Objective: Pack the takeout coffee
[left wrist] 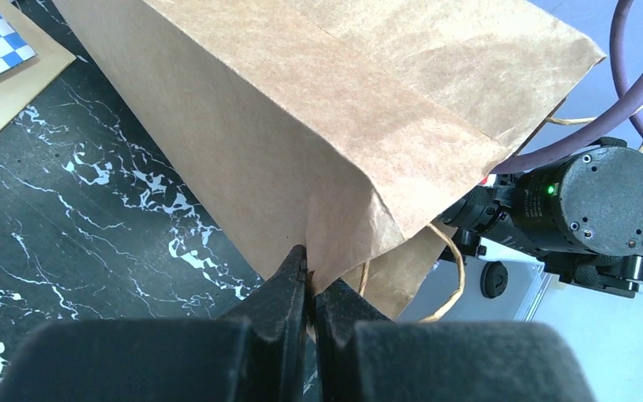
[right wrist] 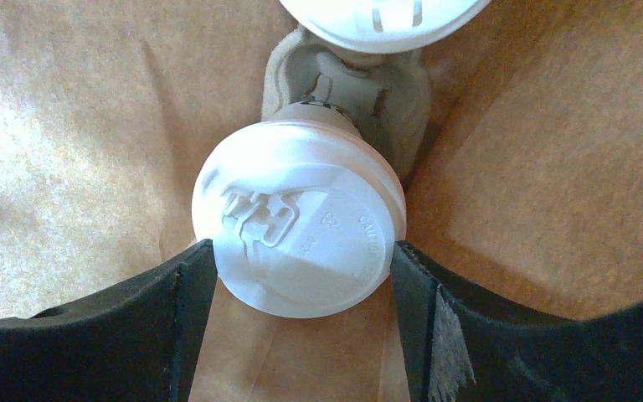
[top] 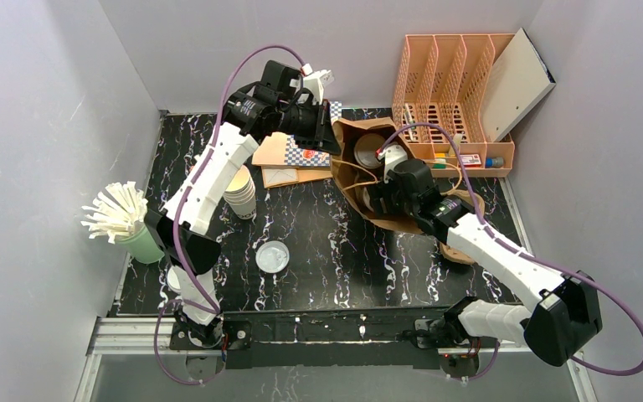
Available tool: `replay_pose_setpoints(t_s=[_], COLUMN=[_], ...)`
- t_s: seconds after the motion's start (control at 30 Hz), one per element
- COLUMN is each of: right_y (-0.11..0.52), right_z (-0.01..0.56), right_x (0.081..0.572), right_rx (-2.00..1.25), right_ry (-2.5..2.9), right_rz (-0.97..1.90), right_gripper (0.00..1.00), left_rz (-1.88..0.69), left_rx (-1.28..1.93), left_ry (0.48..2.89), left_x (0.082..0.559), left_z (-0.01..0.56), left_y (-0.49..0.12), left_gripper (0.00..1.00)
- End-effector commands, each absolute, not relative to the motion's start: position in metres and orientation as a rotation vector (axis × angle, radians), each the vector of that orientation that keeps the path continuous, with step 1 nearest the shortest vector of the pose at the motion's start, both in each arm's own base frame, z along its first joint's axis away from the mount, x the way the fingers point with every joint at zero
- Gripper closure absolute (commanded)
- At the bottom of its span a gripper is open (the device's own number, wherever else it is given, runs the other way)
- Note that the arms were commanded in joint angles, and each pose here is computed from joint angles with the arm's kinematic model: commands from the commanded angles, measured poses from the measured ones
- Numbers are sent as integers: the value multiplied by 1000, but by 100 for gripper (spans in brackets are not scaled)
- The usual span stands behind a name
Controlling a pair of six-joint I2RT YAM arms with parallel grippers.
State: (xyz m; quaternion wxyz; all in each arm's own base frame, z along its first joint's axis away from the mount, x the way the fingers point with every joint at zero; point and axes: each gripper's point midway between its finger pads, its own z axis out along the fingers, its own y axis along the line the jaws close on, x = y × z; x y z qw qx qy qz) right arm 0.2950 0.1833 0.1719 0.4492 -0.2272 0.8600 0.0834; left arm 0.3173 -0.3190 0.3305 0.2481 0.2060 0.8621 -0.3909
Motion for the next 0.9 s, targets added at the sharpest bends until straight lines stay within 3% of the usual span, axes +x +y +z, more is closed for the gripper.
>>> replay_pose_setpoints(t_s=[0.0,0.87], right_y=[187,173], right_z=[177,123], right_x=[301,292], right_rx=[-584,-654], right_ry=[2076,2231], right_rz=[215,91], right_gripper=[48,50], left_rz=[-1138,-1197], left_rx=[594,609], left_ry=[2339,2354], left_x=[307,299], left_z=[342,341], left_y=[-322,-325], left_gripper=[100,100])
